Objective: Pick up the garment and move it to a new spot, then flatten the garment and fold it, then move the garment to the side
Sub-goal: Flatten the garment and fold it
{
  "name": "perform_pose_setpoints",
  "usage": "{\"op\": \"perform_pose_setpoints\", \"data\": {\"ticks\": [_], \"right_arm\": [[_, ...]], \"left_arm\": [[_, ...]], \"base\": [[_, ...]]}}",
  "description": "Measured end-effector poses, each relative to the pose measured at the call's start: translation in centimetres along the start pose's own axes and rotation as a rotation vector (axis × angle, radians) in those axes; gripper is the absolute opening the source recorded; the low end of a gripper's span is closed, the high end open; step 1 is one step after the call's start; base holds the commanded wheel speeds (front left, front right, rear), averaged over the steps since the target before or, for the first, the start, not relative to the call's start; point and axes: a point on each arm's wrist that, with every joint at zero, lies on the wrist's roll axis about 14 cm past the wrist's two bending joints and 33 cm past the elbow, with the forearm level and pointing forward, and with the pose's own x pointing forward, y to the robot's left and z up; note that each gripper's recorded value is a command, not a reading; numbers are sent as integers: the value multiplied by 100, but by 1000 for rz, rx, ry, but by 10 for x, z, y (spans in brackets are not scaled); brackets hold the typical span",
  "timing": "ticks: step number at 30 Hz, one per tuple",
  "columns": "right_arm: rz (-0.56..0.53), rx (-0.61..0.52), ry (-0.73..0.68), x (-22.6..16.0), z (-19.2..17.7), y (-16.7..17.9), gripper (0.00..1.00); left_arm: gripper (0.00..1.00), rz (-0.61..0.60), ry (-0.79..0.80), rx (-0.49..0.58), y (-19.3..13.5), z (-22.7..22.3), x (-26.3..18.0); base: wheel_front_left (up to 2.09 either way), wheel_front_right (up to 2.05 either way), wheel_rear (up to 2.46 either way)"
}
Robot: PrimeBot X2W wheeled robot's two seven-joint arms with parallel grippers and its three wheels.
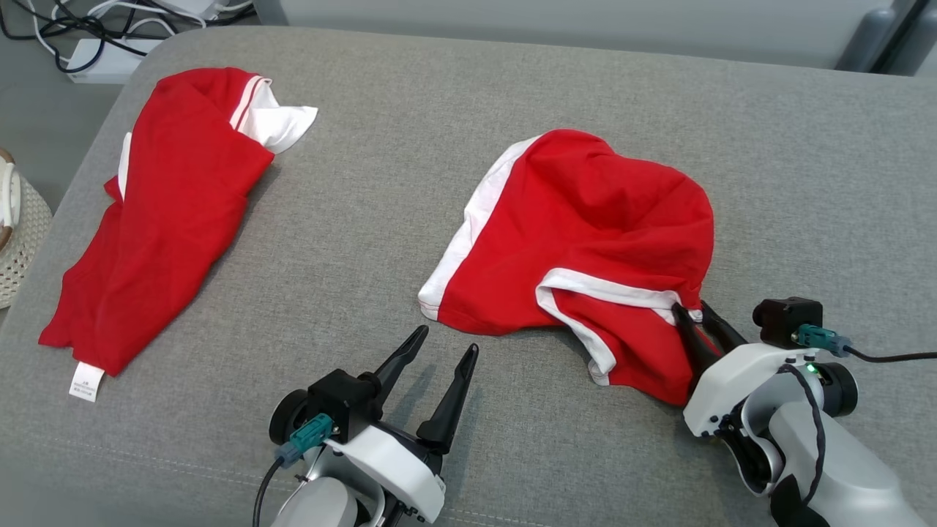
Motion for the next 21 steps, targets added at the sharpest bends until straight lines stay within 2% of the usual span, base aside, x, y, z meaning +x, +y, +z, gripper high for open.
{"op": "perform_pose_setpoints", "data": {"ticks": [1, 2, 7, 9, 11, 14, 18, 21], "right_arm": [[6, 12, 5, 2, -2, 2, 29], [10, 27, 7, 3, -3, 4, 0], [20, 51, -14, 8, 6, 3, 0], [7, 47, -65, 10, 27, -7, 0], [-40, 5, -158, 8, 69, -37, 0], [-95, -48, -208, -1, 96, -64, 0], [-115, -76, -211, -8, 98, -73, 0], [-113, -77, -213, -10, 98, -70, 0]], "left_arm": [[100, 5, 1, -1, 2, 0, -1], [100, 9, 0, -1, 3, 0, -1], [100, -7, -16, -16, -1, 5, 2], [100, -47, -34, -31, -14, 11, 7], [100, -138, -33, -43, -41, 13, 14], [100, -241, -5, -54, -72, 8, 17], [100, -355, 91, -51, -104, -11, 21], [100, -402, 152, -28, -115, -26, 23]], "base": [[0, 0, 0], [0, 0, 0], [0, 0, 0], [0, 0, 0], [0, 0, 0], [0, 0, 0], [0, 0, 0], [0, 0, 0]]}}
